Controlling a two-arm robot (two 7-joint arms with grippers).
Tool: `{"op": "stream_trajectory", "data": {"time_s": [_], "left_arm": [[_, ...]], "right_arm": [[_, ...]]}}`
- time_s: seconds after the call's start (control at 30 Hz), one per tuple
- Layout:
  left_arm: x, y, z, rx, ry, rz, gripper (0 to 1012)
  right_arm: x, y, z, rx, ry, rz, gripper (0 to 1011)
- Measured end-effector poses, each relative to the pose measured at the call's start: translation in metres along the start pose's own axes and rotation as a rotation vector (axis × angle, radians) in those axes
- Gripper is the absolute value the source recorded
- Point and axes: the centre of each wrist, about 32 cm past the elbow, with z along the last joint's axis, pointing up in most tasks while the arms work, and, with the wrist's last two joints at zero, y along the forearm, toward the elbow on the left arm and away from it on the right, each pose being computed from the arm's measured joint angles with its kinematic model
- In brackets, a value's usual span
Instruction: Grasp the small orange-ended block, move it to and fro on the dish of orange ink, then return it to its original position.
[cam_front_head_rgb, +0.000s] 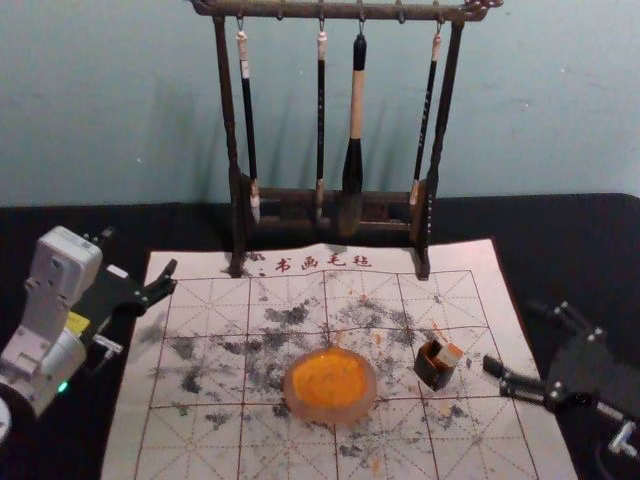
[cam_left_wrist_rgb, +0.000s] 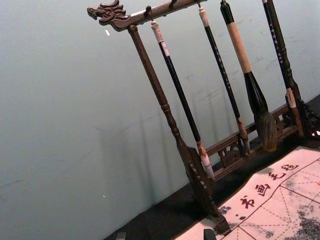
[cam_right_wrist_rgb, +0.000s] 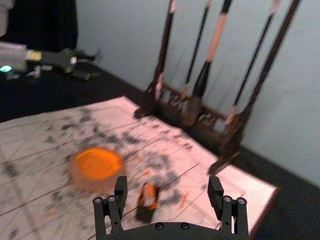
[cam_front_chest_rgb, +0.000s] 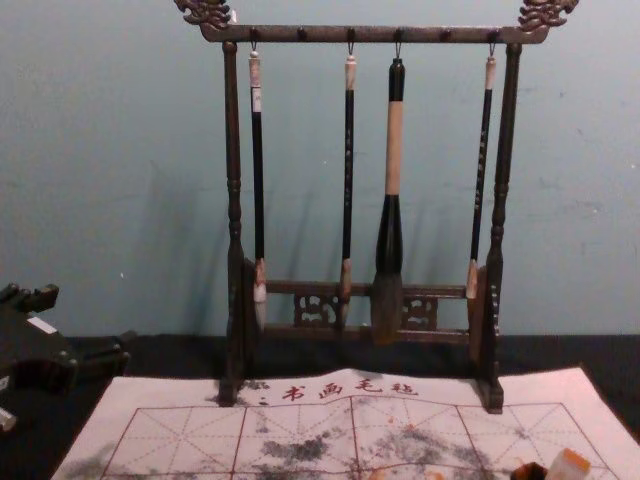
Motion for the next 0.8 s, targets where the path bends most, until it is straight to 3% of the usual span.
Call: {"op": "stream_trajectory", "data": {"time_s": [0.3,0.8], "left_arm": [[0.0,0.0,0.0,0.0,0.0,0.0,1001],[0.0,0.0,0.0,0.0,0.0,0.0,1001]], "right_arm": [[0.005,0.009,-0.002,-0.072,0.061,0.079,1000],[0.02,0.037,-0.012,-0.128,0.065,0.107,1000]]}}
